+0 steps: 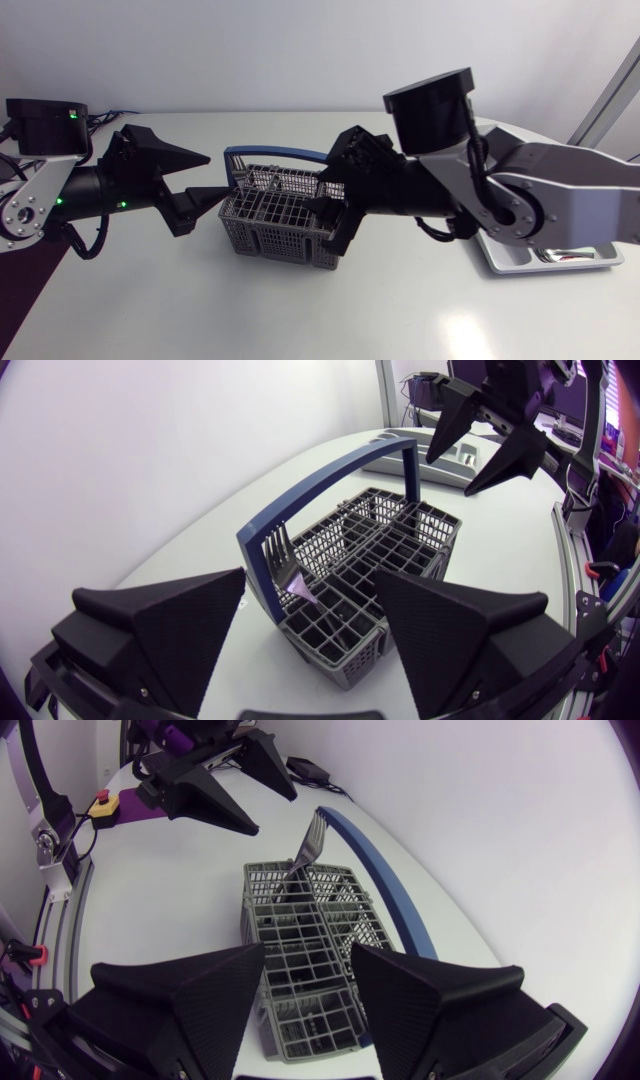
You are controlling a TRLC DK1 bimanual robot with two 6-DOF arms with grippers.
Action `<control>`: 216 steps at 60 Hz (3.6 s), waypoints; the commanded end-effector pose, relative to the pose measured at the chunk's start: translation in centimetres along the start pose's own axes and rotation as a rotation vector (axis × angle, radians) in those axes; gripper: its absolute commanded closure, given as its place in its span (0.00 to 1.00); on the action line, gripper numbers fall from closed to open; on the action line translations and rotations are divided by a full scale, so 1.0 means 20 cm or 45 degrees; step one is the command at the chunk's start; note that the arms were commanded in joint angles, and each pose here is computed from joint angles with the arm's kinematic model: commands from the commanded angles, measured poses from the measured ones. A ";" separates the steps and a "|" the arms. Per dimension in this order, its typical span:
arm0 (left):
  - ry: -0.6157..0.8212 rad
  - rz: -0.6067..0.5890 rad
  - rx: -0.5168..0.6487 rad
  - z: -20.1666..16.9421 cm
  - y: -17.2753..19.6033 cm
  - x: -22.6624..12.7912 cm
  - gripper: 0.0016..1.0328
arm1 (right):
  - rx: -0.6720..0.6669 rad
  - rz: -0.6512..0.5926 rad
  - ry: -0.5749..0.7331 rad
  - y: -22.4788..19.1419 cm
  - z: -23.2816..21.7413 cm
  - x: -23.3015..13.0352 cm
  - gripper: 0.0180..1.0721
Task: Unload the cutlery basket into the drawer organizer.
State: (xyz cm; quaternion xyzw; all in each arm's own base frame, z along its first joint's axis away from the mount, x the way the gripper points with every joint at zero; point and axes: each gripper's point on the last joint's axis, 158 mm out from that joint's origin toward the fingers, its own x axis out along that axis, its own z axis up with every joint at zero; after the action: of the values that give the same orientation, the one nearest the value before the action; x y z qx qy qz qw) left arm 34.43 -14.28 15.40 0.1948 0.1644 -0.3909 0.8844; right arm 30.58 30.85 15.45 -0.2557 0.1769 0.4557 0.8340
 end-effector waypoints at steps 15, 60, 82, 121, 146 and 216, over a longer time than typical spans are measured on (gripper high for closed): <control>0.012 -0.046 -0.013 -0.10 -0.02 0.01 0.14 | 0.067 0.004 -0.063 0.09 0.11 0.23 0.39; -0.043 -0.062 -0.065 -0.20 0.07 0.01 0.14 | 0.065 -0.152 -0.160 0.07 0.23 0.60 0.40; -0.092 -0.038 -0.007 -0.15 0.09 0.02 0.14 | -0.008 -0.279 -0.137 0.06 0.23 0.62 0.40; -0.067 0.072 -0.047 -0.28 0.22 -0.08 0.14 | 0.171 -0.402 -0.108 -0.03 0.19 0.76 0.40; -0.093 0.083 -0.058 -0.28 0.22 -0.13 0.14 | 0.206 -0.442 -0.093 0.03 0.17 0.83 0.49; -0.106 0.067 -0.068 -0.31 0.18 -0.14 0.14 | 0.114 -0.499 -0.249 0.05 0.22 0.69 0.91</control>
State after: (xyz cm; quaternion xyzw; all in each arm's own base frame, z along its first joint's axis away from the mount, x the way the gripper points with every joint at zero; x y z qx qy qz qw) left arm 35.28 -6.89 12.30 0.1559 0.1379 -0.3618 0.9087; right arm 38.15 42.87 9.94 -0.2052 0.0814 0.2901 0.9312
